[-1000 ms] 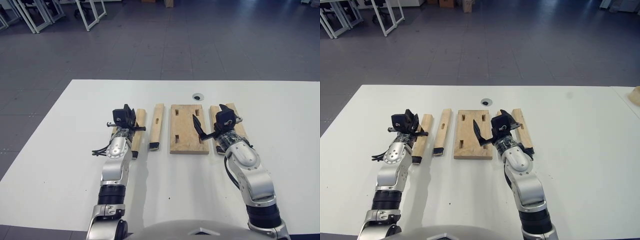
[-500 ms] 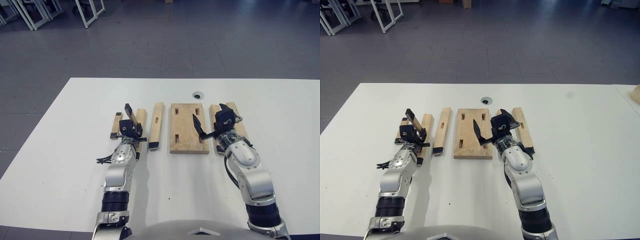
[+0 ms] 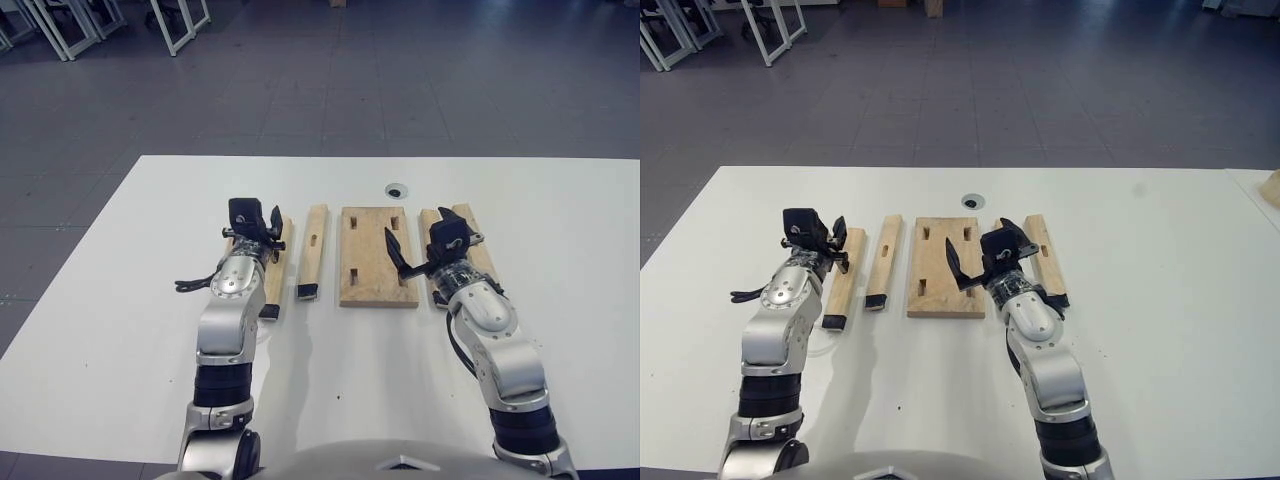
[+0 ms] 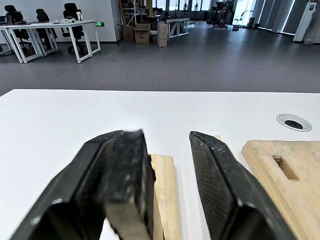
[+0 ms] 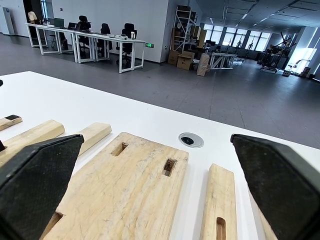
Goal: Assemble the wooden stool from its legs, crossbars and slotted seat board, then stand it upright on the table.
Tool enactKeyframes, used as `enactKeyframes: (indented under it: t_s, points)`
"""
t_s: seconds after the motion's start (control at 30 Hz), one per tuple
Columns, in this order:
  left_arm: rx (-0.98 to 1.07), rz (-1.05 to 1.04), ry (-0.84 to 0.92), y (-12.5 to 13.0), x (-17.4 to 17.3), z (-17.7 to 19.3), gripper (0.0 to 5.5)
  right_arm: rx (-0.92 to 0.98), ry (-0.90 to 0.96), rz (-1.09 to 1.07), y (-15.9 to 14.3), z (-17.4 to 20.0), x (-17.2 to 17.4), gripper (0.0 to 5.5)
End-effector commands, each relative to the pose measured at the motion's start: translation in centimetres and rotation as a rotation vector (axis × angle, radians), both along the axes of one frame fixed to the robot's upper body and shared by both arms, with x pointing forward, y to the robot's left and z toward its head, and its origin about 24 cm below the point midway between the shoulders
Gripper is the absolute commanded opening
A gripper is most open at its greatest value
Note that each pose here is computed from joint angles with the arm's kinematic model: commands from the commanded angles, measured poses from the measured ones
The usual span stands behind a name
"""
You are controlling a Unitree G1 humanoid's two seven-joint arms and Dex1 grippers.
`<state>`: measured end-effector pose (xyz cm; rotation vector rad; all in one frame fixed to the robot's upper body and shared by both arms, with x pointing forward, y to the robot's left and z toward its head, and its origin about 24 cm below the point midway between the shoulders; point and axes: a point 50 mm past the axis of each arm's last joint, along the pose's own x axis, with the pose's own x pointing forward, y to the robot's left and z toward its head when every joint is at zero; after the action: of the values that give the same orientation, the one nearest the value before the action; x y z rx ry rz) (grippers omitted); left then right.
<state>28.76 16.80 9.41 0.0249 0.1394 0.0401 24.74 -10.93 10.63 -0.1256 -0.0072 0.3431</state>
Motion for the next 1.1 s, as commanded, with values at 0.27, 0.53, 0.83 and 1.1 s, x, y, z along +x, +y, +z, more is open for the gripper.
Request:
enactKeyframes:
  t_s: [0.27,0.53,0.83,1.1]
  points:
    - [0.065,0.010,-0.152,0.9,2.2,8.2,2.45,0.016,0.011,-0.005,0.7,-0.3,-0.2,5.50]
    - [-0.150,-0.020,-0.052,1.3,4.3,8.1,2.45,0.025,0.015,-0.002,0.9,-0.1,0.0,5.50]
    - [-0.157,-0.097,-0.253,1.3,6.0,14.6,2.45,0.031,0.012,-0.008,1.0,0.0,0.0,5.50]
    - [-0.213,-0.008,0.304,2.3,4.1,-3.2,2.45,0.033,0.007,-0.024,0.8,0.1,0.2,5.50]
